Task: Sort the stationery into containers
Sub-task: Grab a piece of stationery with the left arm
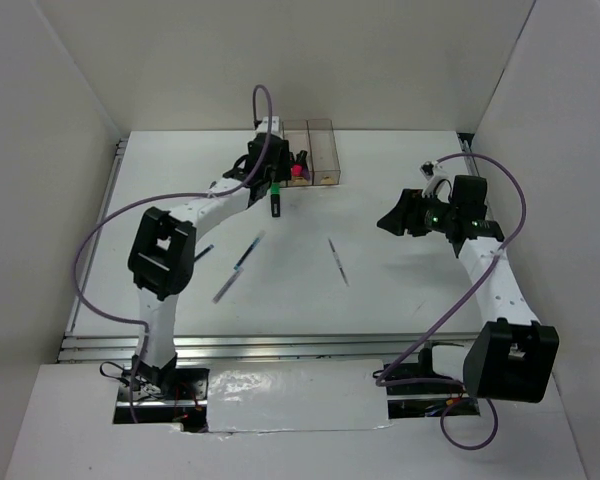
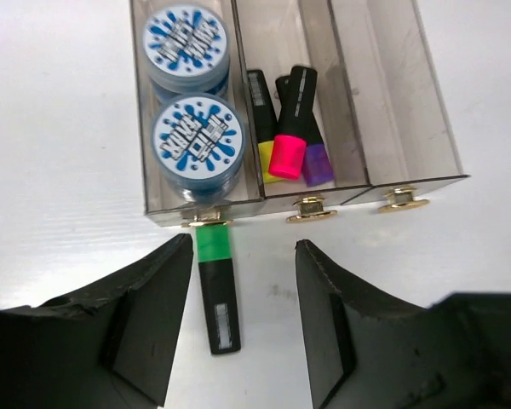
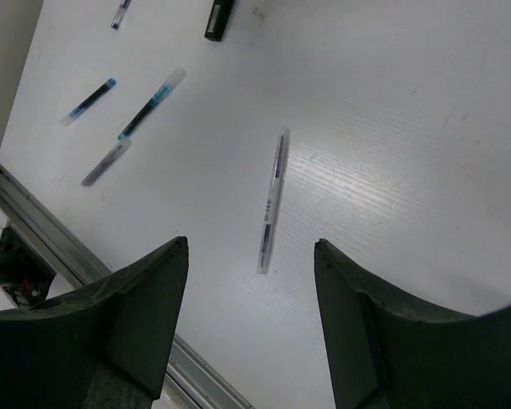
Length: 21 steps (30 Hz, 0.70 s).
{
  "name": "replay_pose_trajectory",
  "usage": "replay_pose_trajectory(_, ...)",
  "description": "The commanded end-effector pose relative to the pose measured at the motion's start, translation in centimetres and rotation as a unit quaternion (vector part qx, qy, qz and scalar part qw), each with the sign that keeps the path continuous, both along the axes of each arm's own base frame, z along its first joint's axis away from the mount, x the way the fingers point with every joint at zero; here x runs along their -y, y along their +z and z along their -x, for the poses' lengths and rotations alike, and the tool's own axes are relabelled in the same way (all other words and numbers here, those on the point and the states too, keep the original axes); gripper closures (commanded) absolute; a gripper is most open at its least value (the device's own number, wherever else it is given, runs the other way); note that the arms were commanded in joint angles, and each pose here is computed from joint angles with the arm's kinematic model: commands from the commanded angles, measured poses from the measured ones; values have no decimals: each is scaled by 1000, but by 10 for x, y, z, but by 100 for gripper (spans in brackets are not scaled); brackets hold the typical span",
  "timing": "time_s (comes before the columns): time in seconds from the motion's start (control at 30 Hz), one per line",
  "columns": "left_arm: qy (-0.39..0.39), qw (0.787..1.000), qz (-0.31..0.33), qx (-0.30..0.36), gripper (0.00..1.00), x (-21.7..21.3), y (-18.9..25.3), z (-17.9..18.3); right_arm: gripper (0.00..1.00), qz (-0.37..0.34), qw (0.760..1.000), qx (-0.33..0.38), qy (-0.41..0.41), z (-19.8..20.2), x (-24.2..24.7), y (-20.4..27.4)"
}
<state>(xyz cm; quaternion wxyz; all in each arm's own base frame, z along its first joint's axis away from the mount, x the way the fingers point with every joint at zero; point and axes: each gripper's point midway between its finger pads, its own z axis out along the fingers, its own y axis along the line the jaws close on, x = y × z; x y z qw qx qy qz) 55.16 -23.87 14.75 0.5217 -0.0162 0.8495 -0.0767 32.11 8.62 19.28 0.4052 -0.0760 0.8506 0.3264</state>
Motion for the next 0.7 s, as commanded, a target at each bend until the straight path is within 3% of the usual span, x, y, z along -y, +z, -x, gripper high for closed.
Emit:
replay_pose_trajectory(0.0, 19, 999, 25, 36, 37, -6, 49, 19, 32, 4, 1000, 26, 10, 7, -5, 16)
replay_pose_trajectory(0.17, 30, 999, 8, 11, 35, -10, 20, 41, 32, 3, 999, 38, 8, 12, -9, 24)
replay_pose_trajectory(0.37, 56, 998, 14, -37, 38, -11, -20, 43, 33, 9, 999, 48, 5, 19, -8, 28)
replay_pose_trajectory(0.67, 57, 997, -8, -51, 42, -9, -61, 34, 32, 9, 999, 42, 1, 21, -7, 24)
